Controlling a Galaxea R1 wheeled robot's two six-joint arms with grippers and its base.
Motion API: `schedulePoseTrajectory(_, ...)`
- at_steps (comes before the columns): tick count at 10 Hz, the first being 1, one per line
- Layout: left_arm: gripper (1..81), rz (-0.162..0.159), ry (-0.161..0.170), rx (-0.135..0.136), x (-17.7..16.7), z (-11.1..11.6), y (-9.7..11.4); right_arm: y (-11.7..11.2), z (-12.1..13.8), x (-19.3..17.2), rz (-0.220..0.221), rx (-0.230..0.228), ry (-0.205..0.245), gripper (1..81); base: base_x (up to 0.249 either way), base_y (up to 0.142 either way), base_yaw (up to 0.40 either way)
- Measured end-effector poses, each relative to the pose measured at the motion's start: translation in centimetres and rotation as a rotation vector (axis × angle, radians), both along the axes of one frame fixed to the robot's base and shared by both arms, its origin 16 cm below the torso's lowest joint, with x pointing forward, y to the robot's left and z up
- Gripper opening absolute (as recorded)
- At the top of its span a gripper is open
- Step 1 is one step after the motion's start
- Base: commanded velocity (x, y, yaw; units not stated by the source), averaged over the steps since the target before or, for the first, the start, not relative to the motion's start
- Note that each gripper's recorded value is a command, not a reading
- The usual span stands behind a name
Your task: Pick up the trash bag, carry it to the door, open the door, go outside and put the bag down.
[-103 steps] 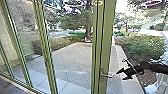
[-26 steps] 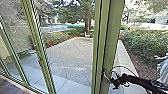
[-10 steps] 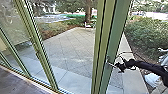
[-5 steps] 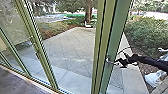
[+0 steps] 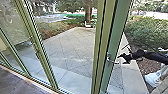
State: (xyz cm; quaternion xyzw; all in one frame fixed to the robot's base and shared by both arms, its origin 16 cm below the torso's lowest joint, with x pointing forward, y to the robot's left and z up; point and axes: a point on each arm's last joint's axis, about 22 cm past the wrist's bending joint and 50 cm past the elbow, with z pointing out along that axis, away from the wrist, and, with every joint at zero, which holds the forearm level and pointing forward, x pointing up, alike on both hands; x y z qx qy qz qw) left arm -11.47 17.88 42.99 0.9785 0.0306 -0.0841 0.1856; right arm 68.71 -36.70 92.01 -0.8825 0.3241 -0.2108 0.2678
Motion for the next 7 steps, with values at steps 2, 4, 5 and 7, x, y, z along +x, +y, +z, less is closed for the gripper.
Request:
schedulePoseTrajectory(2, 1.0, -0.001, 0.001, 0.0, 0.0, 0.0, 0.0, -0.8, 1.9, 0.4, -0.006, -0.007, -0.017, 81.1, 0.0, 0.0, 0.0)
schedulePoseTrajectory(4, 1.0, -0.001, 0.0, -0.001, 0.0, 0.0, 0.0, -1.4, 2.8, 0.5, -0.007, -0.021, -0.025, 81.1, 0.0, 0.0, 0.0)
schedulePoseTrajectory(5, 1.0, -0.001, 0.0, -0.001, 0.0, 0.0, 0.0, -1.9, 3.2, 0.3, -0.006, -0.026, -0.016, 81.1, 0.0, 0.0, 0.0)
schedulePoseTrajectory(7, 1.0, -0.001, 0.0, -0.001, 0.0, 0.0, -0.1, -2.5, 3.8, 0.2, -0.006, -0.034, -0.016, 81.1, 0.0, 0.0, 0.0)
